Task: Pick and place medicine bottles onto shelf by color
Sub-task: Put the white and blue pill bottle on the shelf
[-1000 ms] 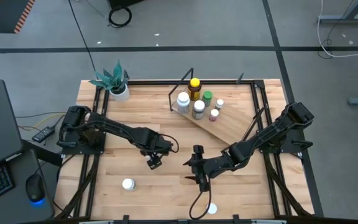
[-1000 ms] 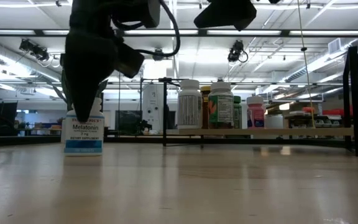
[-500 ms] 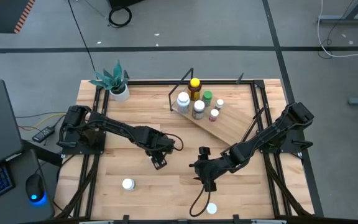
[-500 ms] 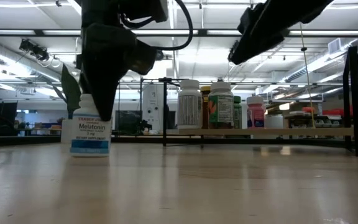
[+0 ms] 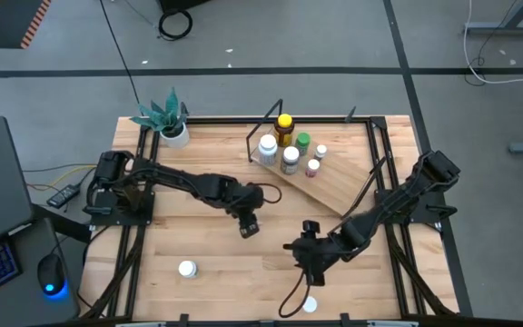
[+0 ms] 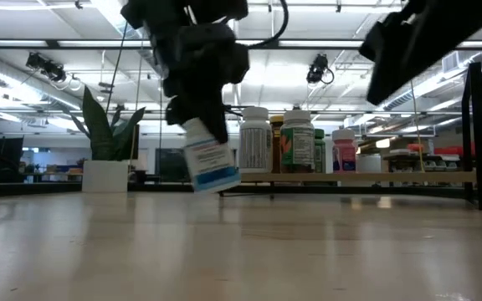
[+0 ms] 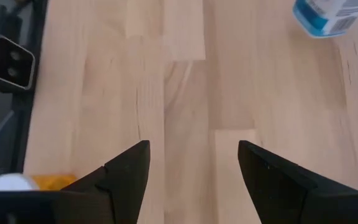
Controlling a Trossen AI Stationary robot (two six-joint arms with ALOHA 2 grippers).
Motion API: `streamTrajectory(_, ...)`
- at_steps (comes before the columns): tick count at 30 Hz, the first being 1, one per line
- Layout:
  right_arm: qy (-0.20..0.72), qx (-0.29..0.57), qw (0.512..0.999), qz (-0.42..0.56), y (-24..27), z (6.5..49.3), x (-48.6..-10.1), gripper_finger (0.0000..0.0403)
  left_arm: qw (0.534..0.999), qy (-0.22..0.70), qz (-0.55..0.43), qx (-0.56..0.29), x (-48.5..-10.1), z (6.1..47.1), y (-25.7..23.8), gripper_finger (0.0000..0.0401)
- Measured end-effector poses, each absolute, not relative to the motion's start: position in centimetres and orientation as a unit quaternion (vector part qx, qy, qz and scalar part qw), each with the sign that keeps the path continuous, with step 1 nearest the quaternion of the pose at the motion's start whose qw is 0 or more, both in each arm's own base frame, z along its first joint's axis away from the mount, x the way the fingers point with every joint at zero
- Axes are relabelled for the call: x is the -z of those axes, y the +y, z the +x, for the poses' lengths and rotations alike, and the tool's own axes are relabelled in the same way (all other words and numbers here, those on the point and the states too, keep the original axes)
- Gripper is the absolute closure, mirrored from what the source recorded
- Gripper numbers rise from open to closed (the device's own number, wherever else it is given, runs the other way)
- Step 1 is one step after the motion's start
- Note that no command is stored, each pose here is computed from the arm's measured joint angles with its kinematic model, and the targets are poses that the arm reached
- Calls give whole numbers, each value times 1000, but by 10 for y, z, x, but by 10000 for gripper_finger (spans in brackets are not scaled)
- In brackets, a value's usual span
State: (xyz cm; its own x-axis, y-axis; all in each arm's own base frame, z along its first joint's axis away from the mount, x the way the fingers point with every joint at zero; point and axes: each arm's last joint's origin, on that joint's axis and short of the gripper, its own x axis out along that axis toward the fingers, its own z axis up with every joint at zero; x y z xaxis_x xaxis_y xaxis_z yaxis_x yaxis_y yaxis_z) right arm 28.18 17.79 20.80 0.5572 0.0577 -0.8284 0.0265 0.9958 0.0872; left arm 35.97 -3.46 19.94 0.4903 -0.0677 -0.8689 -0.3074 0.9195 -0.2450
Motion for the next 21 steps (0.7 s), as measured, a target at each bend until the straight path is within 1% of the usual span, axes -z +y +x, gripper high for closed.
streamTrajectory(3,472,4,881,38,179,279,-207,151,854,487,-172,-60,-202,363,-30,225)
streamTrajectory(9,452,41,891,31,177,280,-208,152,851,512,-111,-39,-211,371,-25,212)
streamTrajectory(11,450,53,891,36,174,281,-208,153,854,510,-95,-28,-211,381,-26,212)
streamTrajectory(15,468,73,879,62,173,278,-206,155,850,523,-69,-6,-202,399,-32,221)
streamTrajectory(17,483,78,869,76,176,272,-204,155,839,541,-56,2,-193,405,-35,221)
streamTrajectory(21,501,96,855,93,185,259,-202,155,833,552,-37,17,-186,419,-41,207)
